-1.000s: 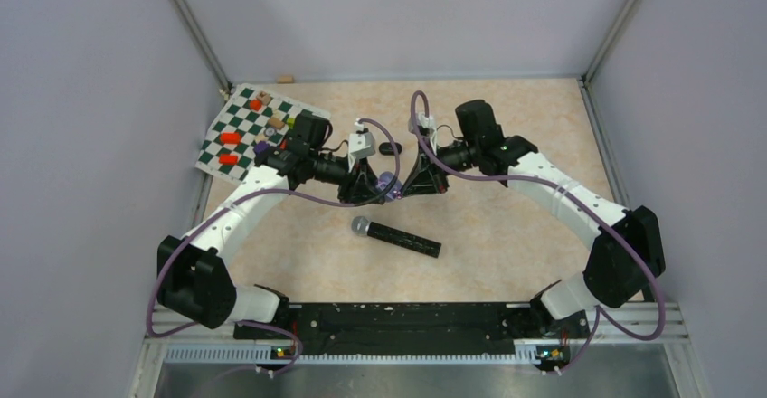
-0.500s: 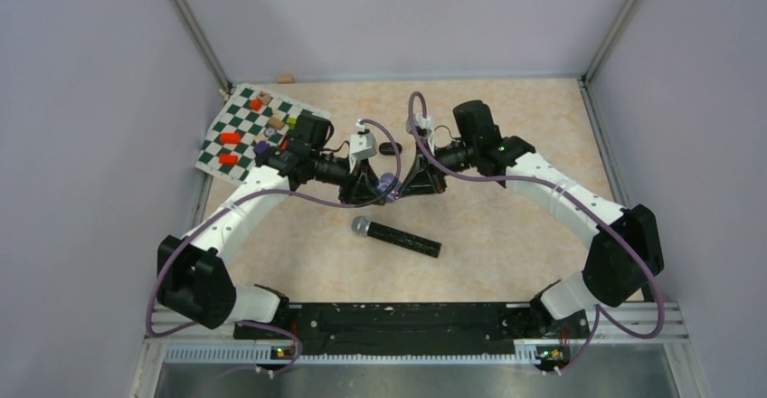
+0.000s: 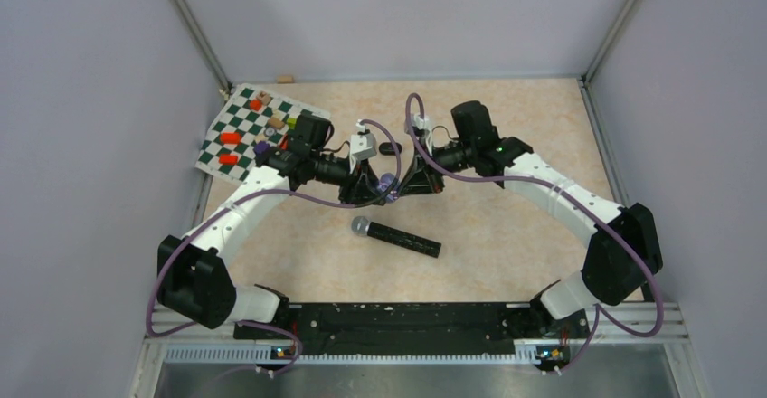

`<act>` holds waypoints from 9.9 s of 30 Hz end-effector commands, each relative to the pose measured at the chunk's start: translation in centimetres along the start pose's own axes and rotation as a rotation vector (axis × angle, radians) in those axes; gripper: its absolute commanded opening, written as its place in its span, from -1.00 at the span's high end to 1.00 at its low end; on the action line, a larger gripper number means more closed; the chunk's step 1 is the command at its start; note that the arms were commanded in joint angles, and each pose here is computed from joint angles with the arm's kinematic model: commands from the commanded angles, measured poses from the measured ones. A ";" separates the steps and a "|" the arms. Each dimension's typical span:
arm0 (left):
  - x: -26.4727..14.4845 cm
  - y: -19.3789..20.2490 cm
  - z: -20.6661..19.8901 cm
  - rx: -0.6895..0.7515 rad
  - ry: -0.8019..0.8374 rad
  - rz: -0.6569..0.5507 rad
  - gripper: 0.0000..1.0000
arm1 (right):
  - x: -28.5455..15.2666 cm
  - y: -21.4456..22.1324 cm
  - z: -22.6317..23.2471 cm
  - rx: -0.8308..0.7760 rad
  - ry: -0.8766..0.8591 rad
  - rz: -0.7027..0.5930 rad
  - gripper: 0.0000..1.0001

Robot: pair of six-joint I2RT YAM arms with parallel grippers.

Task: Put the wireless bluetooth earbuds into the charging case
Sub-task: Place the earbud in the charging case, then close the charging case, then place the charging case at the center of the board.

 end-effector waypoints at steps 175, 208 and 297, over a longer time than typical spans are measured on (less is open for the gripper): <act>2.0 -4.3 1.6 0.016 -0.204 -0.610 0.95 | -7.4 -7.1 3.7 -0.487 0.525 -0.337 0.41; 2.5 -4.3 1.3 -0.001 -0.169 -0.593 0.97 | -5.2 -6.2 3.1 -0.482 0.504 -0.280 0.40; 8.4 -0.1 6.2 -0.306 -0.218 -0.250 0.95 | -18.6 -8.9 2.6 -0.426 1.083 -0.809 -0.98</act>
Point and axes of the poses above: each gripper's point midway between its finger pads, its own x axis out along the fingers, its own z axis along the line the jaws close on, y = z × x, the point moved 6 cm from there along -x, back along the fingers, and after that the axes turned 15 degrees about x, right-handed, at the moved point
